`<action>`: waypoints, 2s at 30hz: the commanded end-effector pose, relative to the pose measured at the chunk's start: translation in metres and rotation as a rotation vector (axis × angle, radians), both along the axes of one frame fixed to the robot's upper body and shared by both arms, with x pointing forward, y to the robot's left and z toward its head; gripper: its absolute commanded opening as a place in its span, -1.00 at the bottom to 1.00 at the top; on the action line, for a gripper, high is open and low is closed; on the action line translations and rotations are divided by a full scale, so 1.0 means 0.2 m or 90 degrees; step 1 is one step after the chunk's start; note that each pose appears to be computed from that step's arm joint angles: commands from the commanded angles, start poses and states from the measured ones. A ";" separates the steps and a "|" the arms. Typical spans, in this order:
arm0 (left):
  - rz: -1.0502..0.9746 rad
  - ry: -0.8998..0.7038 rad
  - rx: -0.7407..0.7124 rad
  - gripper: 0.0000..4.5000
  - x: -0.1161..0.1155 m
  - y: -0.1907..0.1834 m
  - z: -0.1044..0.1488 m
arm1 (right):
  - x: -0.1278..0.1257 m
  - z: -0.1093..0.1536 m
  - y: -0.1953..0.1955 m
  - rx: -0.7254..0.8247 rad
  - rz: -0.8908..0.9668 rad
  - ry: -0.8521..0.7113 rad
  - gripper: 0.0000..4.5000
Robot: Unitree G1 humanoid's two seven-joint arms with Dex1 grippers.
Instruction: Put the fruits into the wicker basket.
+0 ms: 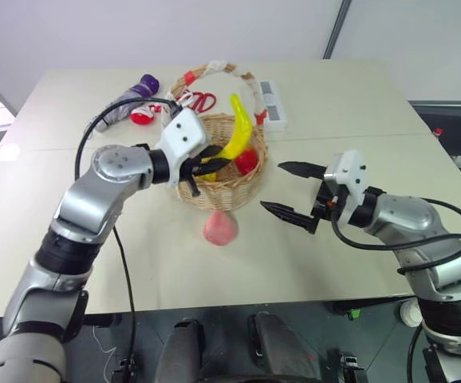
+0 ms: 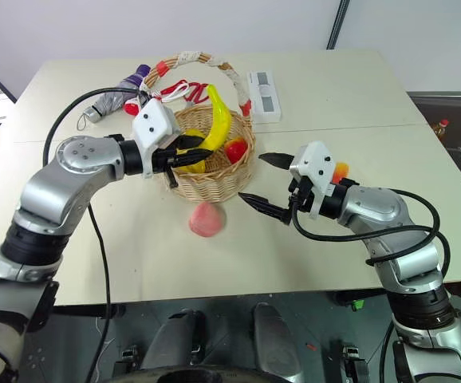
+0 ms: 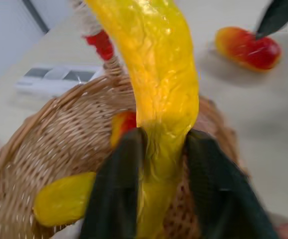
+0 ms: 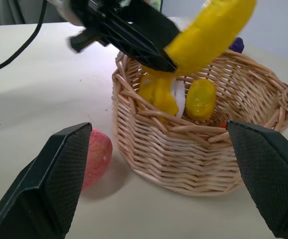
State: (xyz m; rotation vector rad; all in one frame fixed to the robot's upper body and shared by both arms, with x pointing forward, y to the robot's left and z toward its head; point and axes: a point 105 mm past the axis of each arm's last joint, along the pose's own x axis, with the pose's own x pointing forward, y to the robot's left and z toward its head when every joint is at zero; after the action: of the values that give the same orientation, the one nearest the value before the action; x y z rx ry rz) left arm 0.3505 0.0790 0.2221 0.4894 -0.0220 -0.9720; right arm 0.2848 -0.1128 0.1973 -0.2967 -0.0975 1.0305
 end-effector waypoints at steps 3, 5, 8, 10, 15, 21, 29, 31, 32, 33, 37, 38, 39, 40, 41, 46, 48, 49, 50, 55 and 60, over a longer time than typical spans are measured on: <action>-0.051 -0.051 -0.023 0.66 -0.04 -0.01 0.10 | -0.06 -0.04 0.09 -0.003 0.009 0.026 1.00; -0.070 -0.046 -0.046 0.66 -0.07 0.01 0.11 | -0.07 -0.09 0.11 -0.006 0.014 0.049 1.00; -0.090 -0.035 -0.082 0.66 -0.11 0.05 0.13 | -0.08 -0.15 0.15 -0.012 0.031 0.081 1.00; -0.088 -0.023 -0.098 0.66 -0.14 0.10 0.13 | -0.08 -0.18 0.18 -0.018 0.049 0.094 1.00; -0.080 0.055 -0.108 0.66 -0.28 0.29 0.05 | -0.09 -0.22 0.28 -0.033 0.108 0.107 1.00; -0.046 0.144 -0.041 0.66 -0.45 0.47 -0.16 | -0.03 -0.31 0.44 -0.058 0.124 0.120 1.00; -0.032 0.170 -0.049 0.66 -0.53 0.47 -0.25 | 0.05 -0.39 0.50 -0.074 0.098 0.137 1.00; -0.029 0.173 -0.047 0.66 -0.52 0.48 -0.26 | 0.07 -0.40 0.51 -0.075 0.085 0.136 1.00; -0.027 0.173 -0.046 0.66 -0.52 0.48 -0.26 | 0.07 -0.41 0.51 -0.076 0.082 0.138 1.00; -0.024 0.173 -0.046 0.68 -0.52 0.48 -0.27 | 0.08 -0.41 0.51 -0.076 0.080 0.138 0.89; -0.020 0.172 -0.048 0.70 -0.50 0.48 -0.27 | 0.08 -0.42 0.51 -0.084 0.073 0.130 0.21; -0.019 0.172 -0.049 0.70 -0.50 0.48 -0.27 | 0.09 -0.42 0.51 -0.083 0.070 0.126 0.08; -0.018 0.171 -0.050 0.70 -0.50 0.48 -0.27 | 0.09 -0.41 0.51 -0.082 0.067 0.122 0.03; -0.017 0.171 -0.051 0.70 -0.50 0.49 -0.27 | 0.09 -0.40 0.50 -0.079 0.066 0.116 0.02; -0.016 0.170 -0.052 0.70 -0.50 0.49 -0.26 | 0.08 -0.38 0.50 -0.076 0.069 0.109 0.02; -0.008 0.167 -0.058 0.70 -0.49 0.51 -0.25 | -0.04 -0.19 0.47 -0.047 0.159 0.050 0.02; -0.005 0.161 -0.068 0.70 -0.48 0.51 -0.24 | -0.07 -0.11 0.45 -0.035 0.185 0.034 0.02; -0.003 0.155 -0.079 0.70 -0.48 0.52 -0.23 | -0.08 -0.06 0.44 -0.025 0.190 0.023 0.02; -0.002 0.146 -0.092 0.70 -0.47 0.52 -0.22 | -0.07 0.00 0.43 -0.012 0.187 0.011 0.02; 0.000 0.126 -0.158 0.70 -0.45 0.50 -0.16 | 0.05 0.28 0.42 0.084 0.108 -0.045 0.02; -0.007 0.120 -0.176 0.70 -0.44 0.44 -0.18 | 0.37 0.25 0.40 0.059 -0.100 -0.035 0.02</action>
State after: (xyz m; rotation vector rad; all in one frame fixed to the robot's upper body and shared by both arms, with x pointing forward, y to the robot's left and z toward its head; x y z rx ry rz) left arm 0.2645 0.1708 0.1778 0.1186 0.0556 -0.9996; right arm 0.3507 -0.0321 0.2478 -0.2275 -0.1660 0.9131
